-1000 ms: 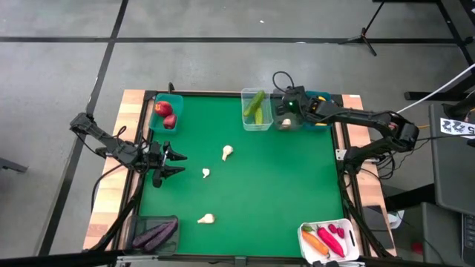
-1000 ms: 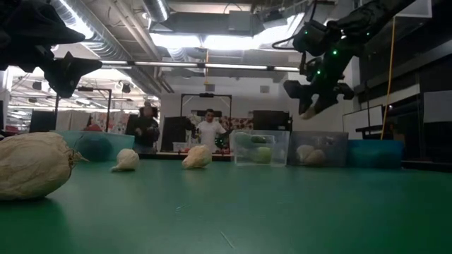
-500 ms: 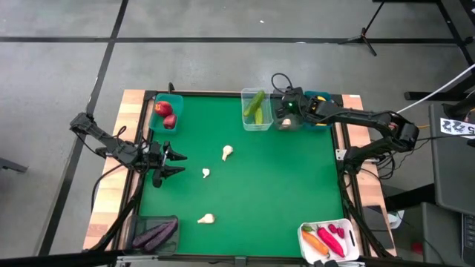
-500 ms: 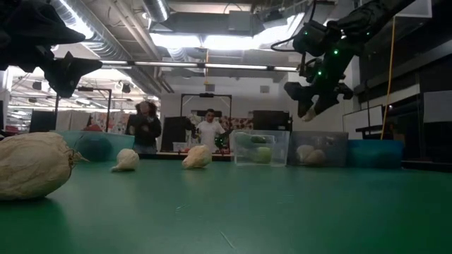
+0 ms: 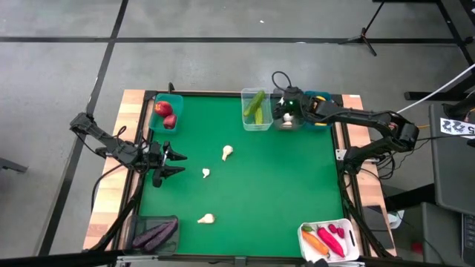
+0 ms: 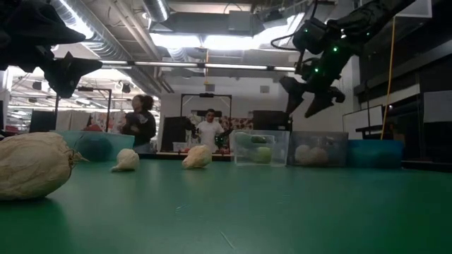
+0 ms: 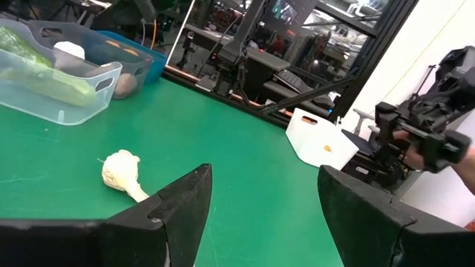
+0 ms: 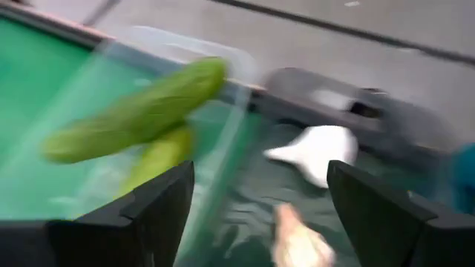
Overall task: Sort produce into baskets
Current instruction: Put the white garlic into the top black transparent bin
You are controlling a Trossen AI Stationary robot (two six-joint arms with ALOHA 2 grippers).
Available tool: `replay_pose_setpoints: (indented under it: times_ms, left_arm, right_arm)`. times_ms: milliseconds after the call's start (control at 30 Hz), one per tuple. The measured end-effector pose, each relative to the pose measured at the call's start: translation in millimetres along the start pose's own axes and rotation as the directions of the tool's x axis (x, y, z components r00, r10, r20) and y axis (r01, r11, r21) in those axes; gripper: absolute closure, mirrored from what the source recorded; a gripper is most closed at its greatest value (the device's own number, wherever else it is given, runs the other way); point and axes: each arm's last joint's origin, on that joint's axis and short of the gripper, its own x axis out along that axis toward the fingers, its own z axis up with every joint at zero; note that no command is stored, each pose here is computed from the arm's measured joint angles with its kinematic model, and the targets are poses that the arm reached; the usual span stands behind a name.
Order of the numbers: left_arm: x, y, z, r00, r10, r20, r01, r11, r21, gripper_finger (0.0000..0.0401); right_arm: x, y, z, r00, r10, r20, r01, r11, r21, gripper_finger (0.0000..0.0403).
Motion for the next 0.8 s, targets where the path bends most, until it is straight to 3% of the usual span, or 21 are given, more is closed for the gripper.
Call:
replay_pose_setpoints:
  times_ms: [200,367,500,633,800]
  left_arm:
    - [0.0,0.0,0.0,1.000,0.001,0.000,-0.001,1.000,-0.011,0.0161]
    - [0.0,0.0,0.0,1.000,0.001,0.000,-0.001,1.000,-0.011,0.0161]
    - [0.0,0.1,0.0,1.000,0.002,0.001,-0.002,1.000,-0.004,0.0161]
    - [0.0,0.1,0.0,1.000,0.002,0.001,-0.002,1.000,0.002,0.0161]
    - [0.0,0.1,0.0,1.000,0.003,0.001,-0.003,1.000,0.000,0.0161]
  right_arm:
    - [-5.5,11.4,12.4,0.976,0.219,-0.015,-0.219,0.975,0.025,0.0104]
    - [-12.7,27.1,18.7,0.887,0.461,-0.014,-0.461,0.887,0.030,0.0104]
    - [-24.5,48.4,14.3,0.843,0.537,0.022,-0.537,0.844,-0.019,0.0104]
    - [-35.6,74.0,3.5,0.808,0.587,0.052,-0.577,0.806,-0.134,0.0104]
    - [-41.7,110.8,-18.2,0.743,0.667,0.062,-0.608,0.710,-0.355,0.0104]
